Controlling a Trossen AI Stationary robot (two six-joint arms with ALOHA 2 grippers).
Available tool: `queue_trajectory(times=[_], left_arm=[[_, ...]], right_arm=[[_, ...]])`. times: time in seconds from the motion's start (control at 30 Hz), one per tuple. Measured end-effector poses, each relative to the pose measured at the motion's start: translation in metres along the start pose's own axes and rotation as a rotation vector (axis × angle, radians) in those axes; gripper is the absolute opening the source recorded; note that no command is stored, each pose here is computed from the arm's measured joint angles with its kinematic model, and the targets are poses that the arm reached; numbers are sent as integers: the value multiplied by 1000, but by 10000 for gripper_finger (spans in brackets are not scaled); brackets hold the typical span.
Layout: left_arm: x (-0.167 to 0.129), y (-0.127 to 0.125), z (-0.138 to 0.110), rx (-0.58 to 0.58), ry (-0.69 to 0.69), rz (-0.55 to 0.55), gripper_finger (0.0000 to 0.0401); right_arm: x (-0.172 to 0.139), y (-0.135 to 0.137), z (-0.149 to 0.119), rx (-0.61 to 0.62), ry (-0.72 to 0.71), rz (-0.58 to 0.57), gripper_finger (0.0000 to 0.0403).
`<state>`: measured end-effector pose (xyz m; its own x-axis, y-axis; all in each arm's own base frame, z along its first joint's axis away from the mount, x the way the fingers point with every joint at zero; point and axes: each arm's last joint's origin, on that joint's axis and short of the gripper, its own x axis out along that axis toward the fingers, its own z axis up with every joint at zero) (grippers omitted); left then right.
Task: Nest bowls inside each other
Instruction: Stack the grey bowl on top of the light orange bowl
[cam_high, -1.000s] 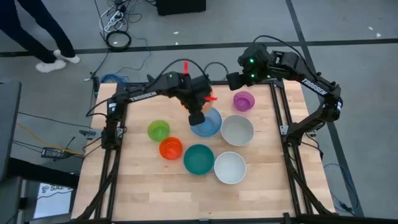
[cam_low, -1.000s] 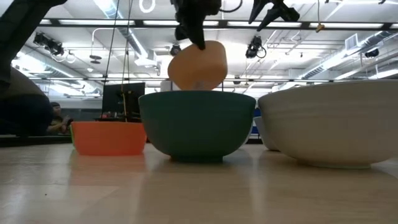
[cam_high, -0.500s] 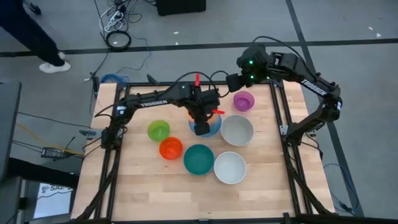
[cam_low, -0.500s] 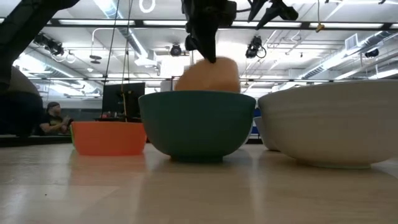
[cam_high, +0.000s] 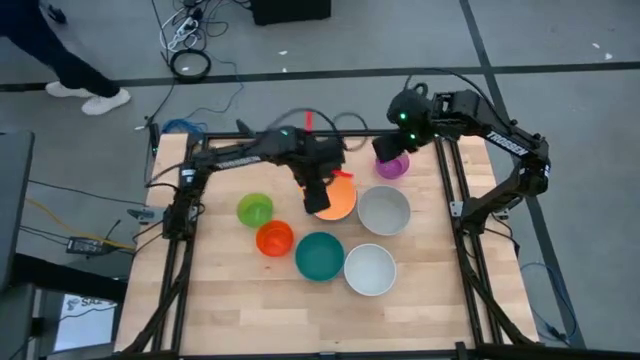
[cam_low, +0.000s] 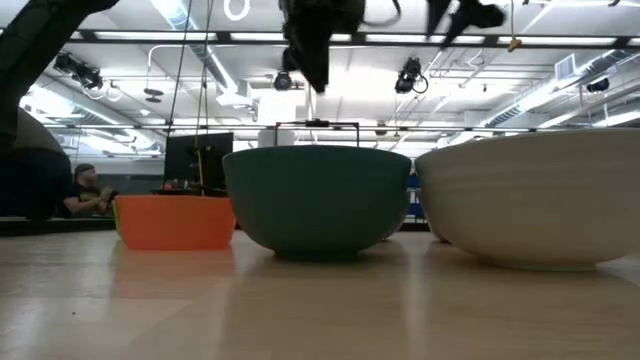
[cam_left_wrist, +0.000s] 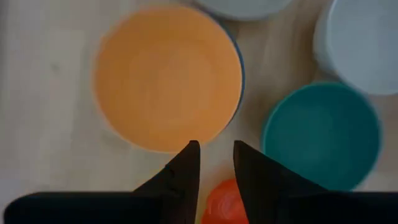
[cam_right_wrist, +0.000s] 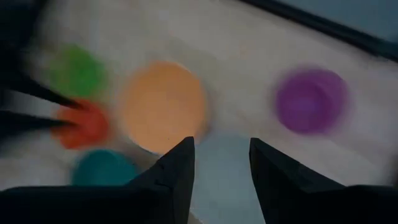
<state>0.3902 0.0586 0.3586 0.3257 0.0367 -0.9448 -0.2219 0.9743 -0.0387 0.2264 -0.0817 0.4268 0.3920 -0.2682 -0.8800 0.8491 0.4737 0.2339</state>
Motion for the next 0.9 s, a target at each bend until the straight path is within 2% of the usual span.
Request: queue_trajectory(times=[0.07, 0.13, 0.23, 0.4, 0.5, 0.67, 0.9], left_arm=[[-32, 5, -5, -10, -91, -4, 107], [-69, 10, -13, -27, -214, -7, 107], [-127, 20, -32, -56, -407, -4, 107], [-202, 28, -76, -149, -678, -9, 108], [-227, 28, -98, -197, -766, 11, 108], [-249, 29, -124, -282, -837, 80, 108], [-256, 31, -134, -325, -853, 141, 108]], right_arm=[[-1, -8, -7, 15, 53, -94, 142], [1, -13, -9, 52, 82, -61, 142], [11, -18, -15, 115, 201, -7, 142], [47, -17, -35, 83, 336, -84, 142], [67, -19, -47, 69, 396, -141, 142], [98, -23, -66, 48, 457, -202, 142], [131, -26, -84, -8, 411, -257, 142]])
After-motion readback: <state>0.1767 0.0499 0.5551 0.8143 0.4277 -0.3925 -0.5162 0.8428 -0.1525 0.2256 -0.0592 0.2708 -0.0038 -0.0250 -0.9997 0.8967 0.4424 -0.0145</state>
